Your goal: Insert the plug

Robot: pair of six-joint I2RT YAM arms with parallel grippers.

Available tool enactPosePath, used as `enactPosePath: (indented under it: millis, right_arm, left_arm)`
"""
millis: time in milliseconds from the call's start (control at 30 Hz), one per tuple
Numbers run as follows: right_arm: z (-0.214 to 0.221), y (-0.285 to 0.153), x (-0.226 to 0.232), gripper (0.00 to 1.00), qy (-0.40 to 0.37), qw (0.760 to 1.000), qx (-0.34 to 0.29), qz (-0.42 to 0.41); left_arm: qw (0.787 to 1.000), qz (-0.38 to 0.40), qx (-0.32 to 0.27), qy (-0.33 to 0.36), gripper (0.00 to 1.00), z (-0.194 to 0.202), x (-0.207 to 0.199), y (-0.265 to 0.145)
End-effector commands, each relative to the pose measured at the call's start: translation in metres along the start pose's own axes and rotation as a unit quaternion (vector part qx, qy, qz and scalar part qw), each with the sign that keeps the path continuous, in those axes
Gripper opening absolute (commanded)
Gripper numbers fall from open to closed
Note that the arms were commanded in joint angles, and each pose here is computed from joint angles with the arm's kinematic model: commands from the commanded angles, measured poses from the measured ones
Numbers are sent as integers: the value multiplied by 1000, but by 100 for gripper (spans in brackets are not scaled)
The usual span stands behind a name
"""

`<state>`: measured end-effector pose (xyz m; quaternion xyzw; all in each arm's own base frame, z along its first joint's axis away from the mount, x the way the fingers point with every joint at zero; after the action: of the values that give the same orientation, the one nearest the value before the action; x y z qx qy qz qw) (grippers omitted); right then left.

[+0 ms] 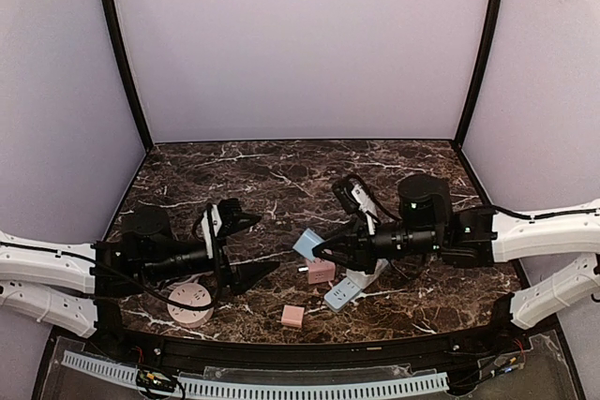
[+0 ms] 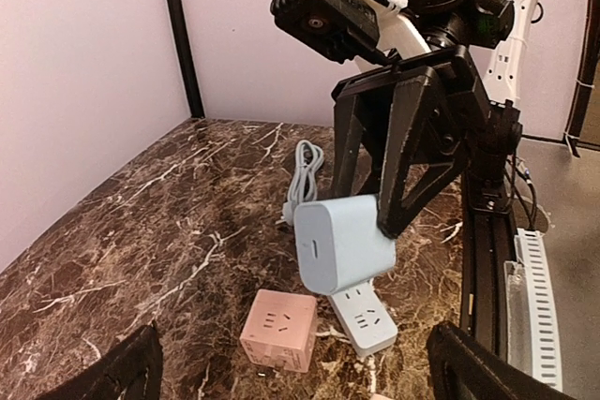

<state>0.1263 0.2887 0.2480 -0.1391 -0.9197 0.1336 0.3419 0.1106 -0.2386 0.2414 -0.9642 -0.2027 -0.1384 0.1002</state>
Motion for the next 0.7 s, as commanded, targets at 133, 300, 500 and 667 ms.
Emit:
enactPosePath:
  millis: [133, 300, 500, 667]
  right_arm:
    - [22, -36, 16, 0, -131, 986, 4, -102]
    - [26, -48, 22, 0, -160, 978, -1, -137]
    - [27, -47, 22, 0, -160, 978, 1, -137]
    - [26, -48, 23, 0, -162, 977, 0, -141]
  left_arm:
    - [994, 105, -1, -43, 94, -24, -8, 5]
    - [987, 150, 5, -63, 89, -32, -12, 20]
    - [971, 222, 4, -85, 77, -45, -18, 38]
    - [960, 261, 20, -95, 70, -45, -23, 53]
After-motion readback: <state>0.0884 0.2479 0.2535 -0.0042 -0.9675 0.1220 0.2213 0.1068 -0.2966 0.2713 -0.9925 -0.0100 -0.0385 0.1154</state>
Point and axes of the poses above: each gripper's point midway between its finger pads, its own y axis out along the fingers, its own x axis along the line the jaws close on, z = x × y, the point moved 10 cm from there along -y, back along the fingers, and after that the axes turned 13 degrees about y, right-handed, at the moved point
